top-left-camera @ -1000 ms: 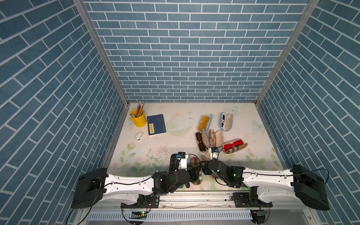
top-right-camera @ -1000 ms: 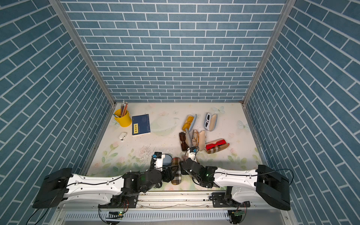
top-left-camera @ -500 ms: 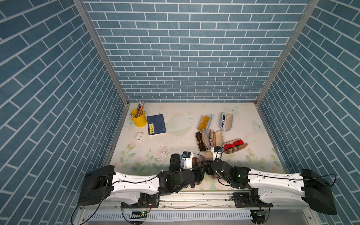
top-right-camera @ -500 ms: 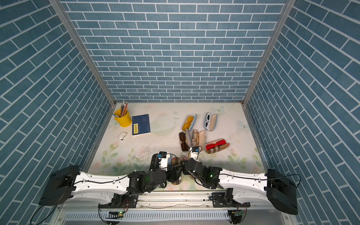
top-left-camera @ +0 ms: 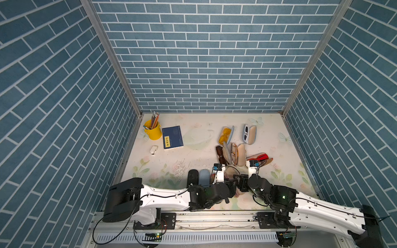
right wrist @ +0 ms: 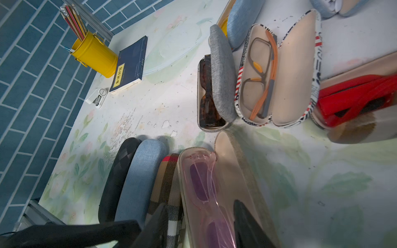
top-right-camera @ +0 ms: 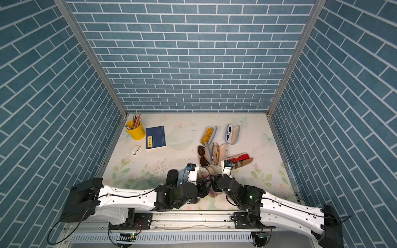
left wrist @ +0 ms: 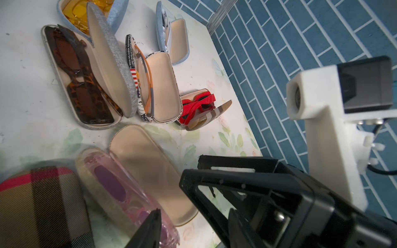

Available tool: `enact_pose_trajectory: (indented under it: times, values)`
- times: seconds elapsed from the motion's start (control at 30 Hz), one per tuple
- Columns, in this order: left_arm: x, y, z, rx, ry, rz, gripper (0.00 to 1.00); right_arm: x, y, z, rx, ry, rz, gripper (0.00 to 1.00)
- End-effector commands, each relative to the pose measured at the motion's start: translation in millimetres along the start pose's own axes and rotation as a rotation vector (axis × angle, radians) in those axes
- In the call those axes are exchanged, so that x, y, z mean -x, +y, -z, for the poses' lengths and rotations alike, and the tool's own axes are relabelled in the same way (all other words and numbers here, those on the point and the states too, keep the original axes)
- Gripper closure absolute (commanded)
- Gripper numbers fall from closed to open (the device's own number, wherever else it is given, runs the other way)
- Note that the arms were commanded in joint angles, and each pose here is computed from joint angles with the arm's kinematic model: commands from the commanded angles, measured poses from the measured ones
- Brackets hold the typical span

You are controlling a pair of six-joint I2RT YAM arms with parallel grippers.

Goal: Close the glasses case
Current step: Move the glasses case to the center of the board, then close the glasses case at the center of the board.

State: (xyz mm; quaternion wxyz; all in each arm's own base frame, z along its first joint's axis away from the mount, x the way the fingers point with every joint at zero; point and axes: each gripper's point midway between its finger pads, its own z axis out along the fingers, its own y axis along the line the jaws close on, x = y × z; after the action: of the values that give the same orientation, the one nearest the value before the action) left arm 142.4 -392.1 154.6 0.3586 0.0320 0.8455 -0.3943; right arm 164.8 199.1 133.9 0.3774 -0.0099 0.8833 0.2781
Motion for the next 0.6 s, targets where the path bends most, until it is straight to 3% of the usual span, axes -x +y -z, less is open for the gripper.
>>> enact_pose_trajectory:
  times: [0.0,0.23,0.57]
  values:
    - [-35.0,32.7,-8.2,0.120,0.134,-0.116,0.52,8.2,-13.7,4.3,-0.014,-0.025,-0.002,0.52]
    - [-37.6,54.3,-7.3,0.158,0.154,-0.085,0.53,5.2,-35.4,6.7,-0.060,-0.020,-0.001,0.51]
    - [-31.9,58.6,-5.5,0.148,0.151,-0.064,0.52,3.0,-33.3,3.5,-0.033,-0.015,0.004,0.51]
